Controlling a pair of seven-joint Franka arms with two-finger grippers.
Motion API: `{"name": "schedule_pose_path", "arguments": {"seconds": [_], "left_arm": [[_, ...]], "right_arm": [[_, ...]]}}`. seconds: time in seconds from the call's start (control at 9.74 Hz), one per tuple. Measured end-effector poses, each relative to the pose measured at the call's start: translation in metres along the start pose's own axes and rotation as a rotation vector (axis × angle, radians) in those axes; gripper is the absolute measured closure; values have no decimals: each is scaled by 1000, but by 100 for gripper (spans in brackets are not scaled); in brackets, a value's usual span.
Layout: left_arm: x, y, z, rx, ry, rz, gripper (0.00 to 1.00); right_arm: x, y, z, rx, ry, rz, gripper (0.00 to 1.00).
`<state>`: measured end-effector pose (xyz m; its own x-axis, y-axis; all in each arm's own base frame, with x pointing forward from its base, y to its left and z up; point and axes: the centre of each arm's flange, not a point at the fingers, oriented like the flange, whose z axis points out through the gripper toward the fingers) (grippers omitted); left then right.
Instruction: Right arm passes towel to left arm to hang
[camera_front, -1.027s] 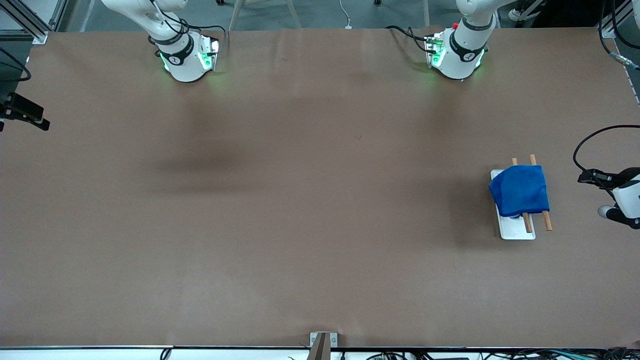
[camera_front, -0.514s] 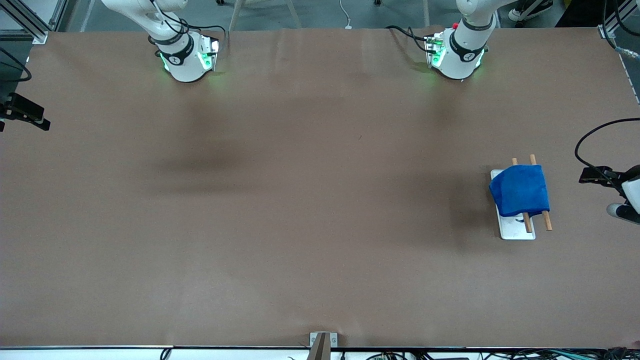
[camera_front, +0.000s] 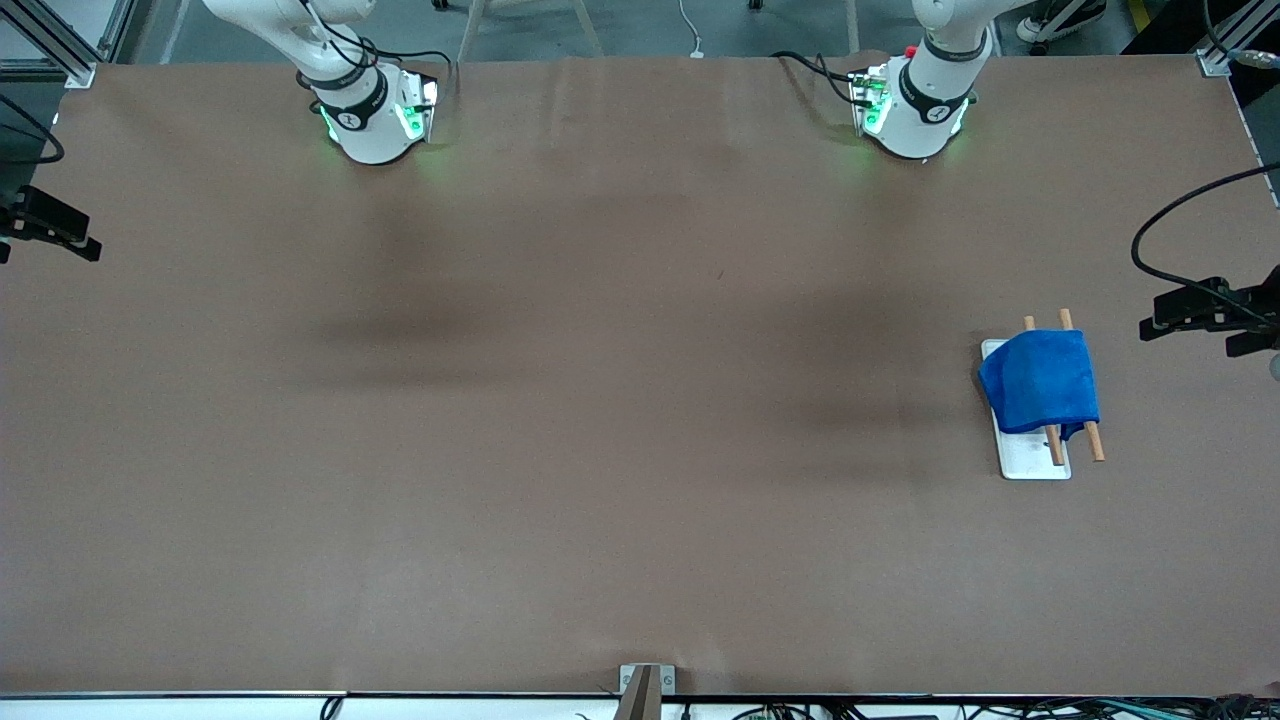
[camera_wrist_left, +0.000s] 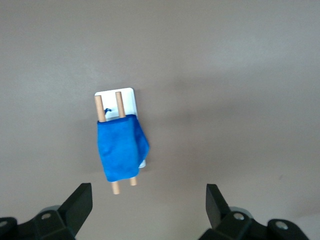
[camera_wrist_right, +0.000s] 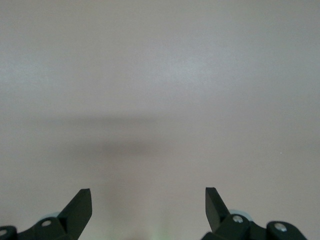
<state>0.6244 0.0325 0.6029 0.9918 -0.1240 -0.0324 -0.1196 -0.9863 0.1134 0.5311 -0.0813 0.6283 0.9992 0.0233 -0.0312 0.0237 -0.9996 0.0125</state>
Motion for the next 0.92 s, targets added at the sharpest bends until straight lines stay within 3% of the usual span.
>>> {"name": "schedule_pose_path", "arguments": {"seconds": [0.41,0.62,0.92], "left_arm": [[1,54,-8,-5,13,-32,0],[-4,67,-17,39,28,-27,0],[-42,105,-48,97,66,-6,0]], "right_arm": [[0,0,0,0,0,0,0],[0,0,0,0,0,0,0],[0,0,0,0,0,1,0]]}}
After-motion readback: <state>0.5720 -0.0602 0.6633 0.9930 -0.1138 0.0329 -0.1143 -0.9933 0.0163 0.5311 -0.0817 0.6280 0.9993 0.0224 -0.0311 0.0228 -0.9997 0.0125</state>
